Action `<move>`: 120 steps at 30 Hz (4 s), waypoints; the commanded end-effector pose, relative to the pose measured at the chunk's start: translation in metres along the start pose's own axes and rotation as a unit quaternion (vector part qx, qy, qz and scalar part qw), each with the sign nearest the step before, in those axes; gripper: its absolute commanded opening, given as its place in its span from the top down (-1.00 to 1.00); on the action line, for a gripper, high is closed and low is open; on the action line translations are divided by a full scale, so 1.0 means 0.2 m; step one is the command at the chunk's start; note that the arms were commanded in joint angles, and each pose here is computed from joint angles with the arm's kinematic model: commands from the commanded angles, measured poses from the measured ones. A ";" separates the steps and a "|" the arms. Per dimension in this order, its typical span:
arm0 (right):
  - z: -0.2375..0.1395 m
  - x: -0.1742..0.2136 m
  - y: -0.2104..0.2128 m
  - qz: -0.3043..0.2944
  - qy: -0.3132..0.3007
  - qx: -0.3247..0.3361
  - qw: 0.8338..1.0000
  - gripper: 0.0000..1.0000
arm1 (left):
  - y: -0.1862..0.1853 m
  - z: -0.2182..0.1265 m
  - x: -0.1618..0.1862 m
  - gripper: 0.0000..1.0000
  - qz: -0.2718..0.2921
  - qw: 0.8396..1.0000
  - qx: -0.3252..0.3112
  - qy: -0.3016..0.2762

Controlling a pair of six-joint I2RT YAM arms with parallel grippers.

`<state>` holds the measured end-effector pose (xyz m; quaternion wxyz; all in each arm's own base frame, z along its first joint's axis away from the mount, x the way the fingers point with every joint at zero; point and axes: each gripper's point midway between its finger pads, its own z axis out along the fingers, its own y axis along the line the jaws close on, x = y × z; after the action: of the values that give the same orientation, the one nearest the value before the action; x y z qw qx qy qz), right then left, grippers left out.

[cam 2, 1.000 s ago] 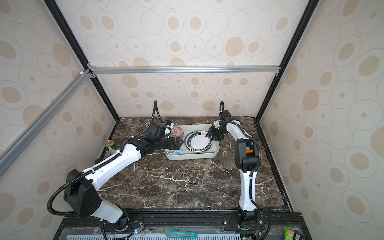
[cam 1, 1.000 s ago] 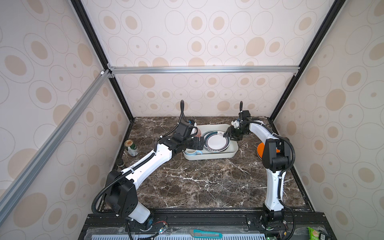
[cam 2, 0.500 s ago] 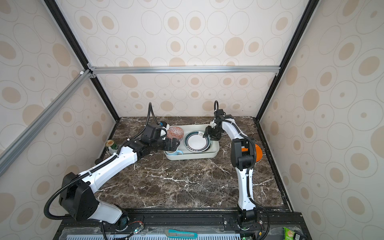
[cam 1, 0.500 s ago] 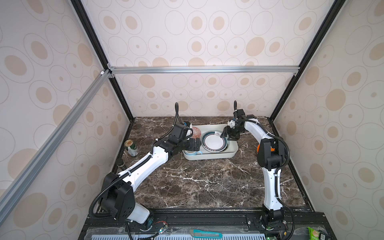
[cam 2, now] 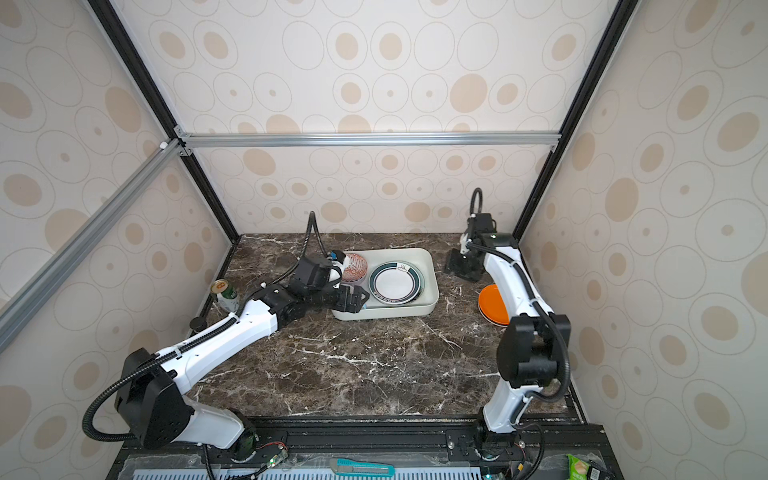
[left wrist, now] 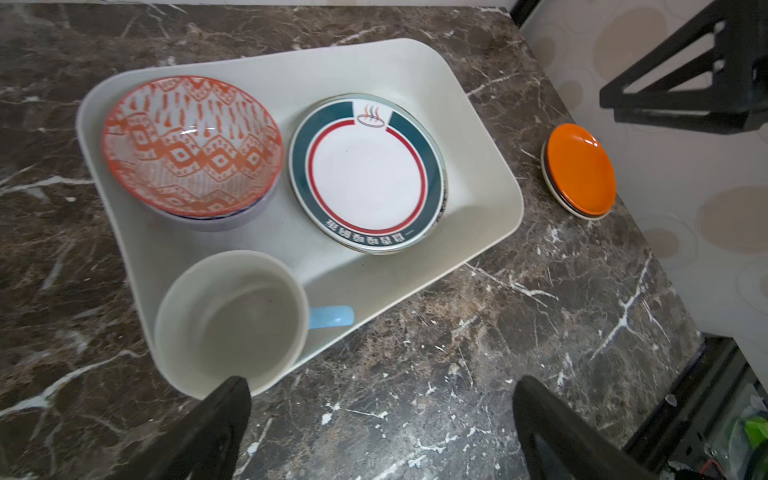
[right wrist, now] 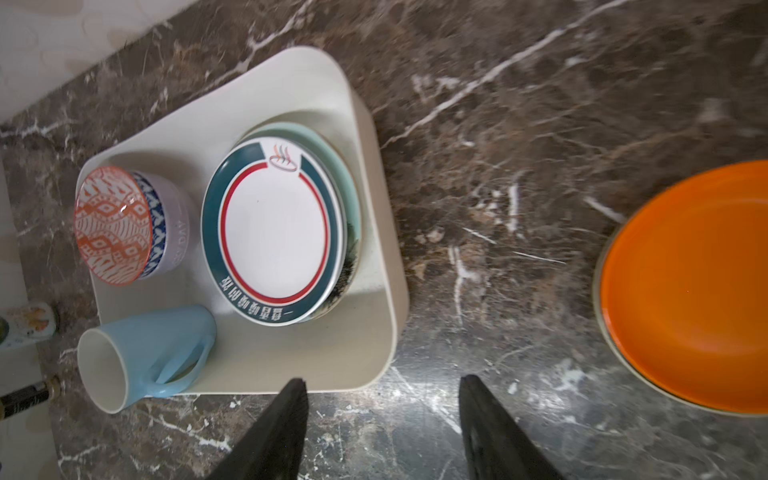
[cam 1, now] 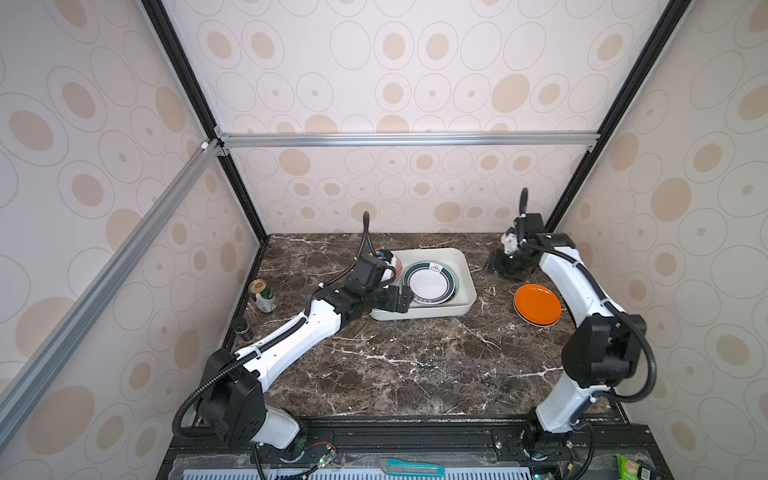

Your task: Place the mixed dishes into the plastic bin

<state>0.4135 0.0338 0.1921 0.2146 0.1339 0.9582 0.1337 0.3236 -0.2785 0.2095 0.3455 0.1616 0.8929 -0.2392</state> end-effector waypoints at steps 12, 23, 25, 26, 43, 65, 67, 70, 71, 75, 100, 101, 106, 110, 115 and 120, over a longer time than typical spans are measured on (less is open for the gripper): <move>0.04 -0.18 -0.60 0.115 -0.042 0.121 0.985 -0.42 | -0.48 0.29 0.06 -0.98 0.054 0.996 0.063 0.035; 0.21 -0.36 -0.92 0.182 -0.039 0.133 0.973 -0.46 | -0.62 0.55 -0.04 -0.98 0.094 0.992 0.063 0.050; 0.23 -0.39 -0.96 0.186 -0.038 0.137 0.972 -0.46 | -0.63 0.59 -0.05 -0.98 0.096 0.992 0.065 0.051; 0.25 -0.40 -0.97 0.188 -0.037 0.138 0.972 -0.46 | -0.63 0.60 -0.05 -0.98 0.097 0.992 0.065 0.053; 0.47 -0.37 -1.15 0.224 0.008 0.133 0.965 -0.46 | -0.60 0.62 -0.03 -0.98 0.106 0.991 0.054 0.059; 0.56 -0.15 -1.03 0.243 0.057 0.084 0.965 -0.44 | -0.48 0.43 0.06 -0.98 0.090 0.994 0.041 0.041; 0.55 -0.13 -1.01 0.242 0.059 0.082 0.965 -0.43 | -0.46 0.40 0.07 -0.98 0.088 0.995 0.040 0.038; 0.54 -0.09 -0.97 0.235 0.059 0.081 0.967 -0.43 | -0.43 0.37 0.10 -0.98 0.085 0.995 0.034 0.038; 0.54 -0.08 -0.95 0.232 0.062 0.079 0.967 -0.43 | -0.42 0.36 0.10 -0.98 0.083 0.995 0.032 0.038; 0.56 -0.02 -0.88 0.217 0.079 0.078 0.970 -0.42 | -0.40 0.27 0.12 -0.98 0.073 0.996 0.033 0.026; 0.44 0.54 -0.45 0.132 0.127 0.079 0.980 -0.42 | -0.12 -0.24 0.40 -0.98 0.006 1.000 0.012 -0.028; 0.43 0.57 -0.43 0.127 0.128 0.079 0.980 -0.41 | -0.11 -0.25 0.41 -0.98 0.004 0.999 0.013 -0.029; 0.41 0.69 -0.36 0.108 0.135 0.085 0.981 -0.42 | -0.09 -0.30 0.45 -0.98 -0.006 0.999 0.022 -0.037; 0.38 0.76 -0.34 0.101 0.133 0.082 0.982 -0.42 | -0.08 -0.31 0.48 -0.98 -0.008 0.999 0.023 -0.036; 0.36 0.83 -0.30 0.095 0.132 0.069 0.984 -0.42 | -0.10 -0.27 0.52 -0.98 -0.010 0.999 0.033 -0.020; 0.40 0.95 -0.25 0.072 0.148 0.061 0.984 -0.41 | -0.12 -0.21 0.56 -0.98 -0.018 0.999 0.047 -0.005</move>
<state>0.2842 0.0538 0.0429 0.0617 0.1985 0.9727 0.1034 0.2123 -0.2554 0.1705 0.3466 0.1642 0.8821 -0.2735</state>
